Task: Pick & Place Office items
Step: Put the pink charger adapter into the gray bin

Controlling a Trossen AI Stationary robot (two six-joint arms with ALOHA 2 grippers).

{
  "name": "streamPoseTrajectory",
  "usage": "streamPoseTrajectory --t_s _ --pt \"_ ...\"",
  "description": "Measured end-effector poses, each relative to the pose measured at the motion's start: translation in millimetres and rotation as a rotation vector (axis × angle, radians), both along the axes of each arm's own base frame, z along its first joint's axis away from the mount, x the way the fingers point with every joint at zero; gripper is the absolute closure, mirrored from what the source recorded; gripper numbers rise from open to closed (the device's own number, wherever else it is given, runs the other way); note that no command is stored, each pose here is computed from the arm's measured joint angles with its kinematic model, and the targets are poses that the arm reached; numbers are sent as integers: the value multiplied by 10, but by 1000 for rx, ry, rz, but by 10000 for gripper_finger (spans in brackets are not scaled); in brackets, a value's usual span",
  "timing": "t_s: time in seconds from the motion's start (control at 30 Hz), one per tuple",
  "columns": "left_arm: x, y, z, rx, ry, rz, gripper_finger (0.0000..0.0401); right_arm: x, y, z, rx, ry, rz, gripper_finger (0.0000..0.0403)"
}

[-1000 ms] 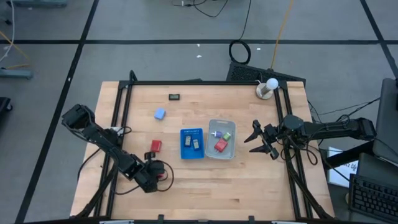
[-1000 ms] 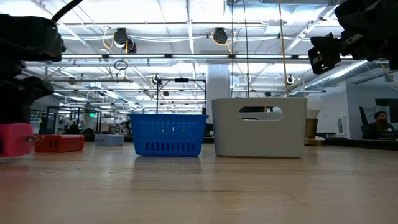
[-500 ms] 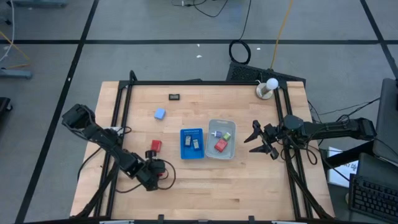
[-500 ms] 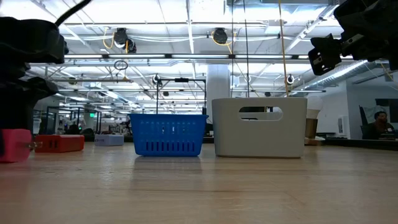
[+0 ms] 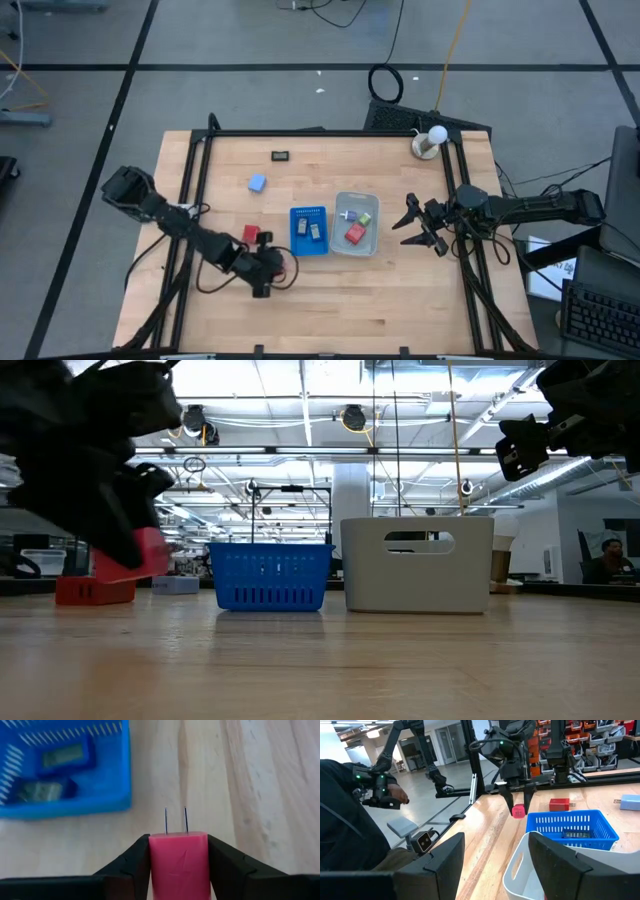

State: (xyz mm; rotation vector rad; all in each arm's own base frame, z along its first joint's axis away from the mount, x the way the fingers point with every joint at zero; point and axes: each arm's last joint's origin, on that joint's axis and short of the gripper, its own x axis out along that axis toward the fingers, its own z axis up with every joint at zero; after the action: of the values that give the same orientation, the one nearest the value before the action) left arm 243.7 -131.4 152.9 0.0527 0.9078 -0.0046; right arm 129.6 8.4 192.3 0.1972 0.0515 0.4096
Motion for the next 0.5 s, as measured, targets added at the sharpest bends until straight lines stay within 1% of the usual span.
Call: streamPoseTrajectory --t_s 0.13,0.23,0.33,0.4,0.5 --pt "109 50 128 69 -1 -29 246 0 0 0 0 0 0 190" --pt "211 77 342 108 -38 -16 246 0 -1 0 0 0 -1 190" --pt "271 143 640 107 -141 -13 245 0 -1 0 0 -1 -1 190" --pt "223 208 811 111 -206 -27 244 2 -1 4 0 -4 -1 190" --pt "116 338 1025 114 -321 -8 246 5 -1 1 0 -2 -1 190"
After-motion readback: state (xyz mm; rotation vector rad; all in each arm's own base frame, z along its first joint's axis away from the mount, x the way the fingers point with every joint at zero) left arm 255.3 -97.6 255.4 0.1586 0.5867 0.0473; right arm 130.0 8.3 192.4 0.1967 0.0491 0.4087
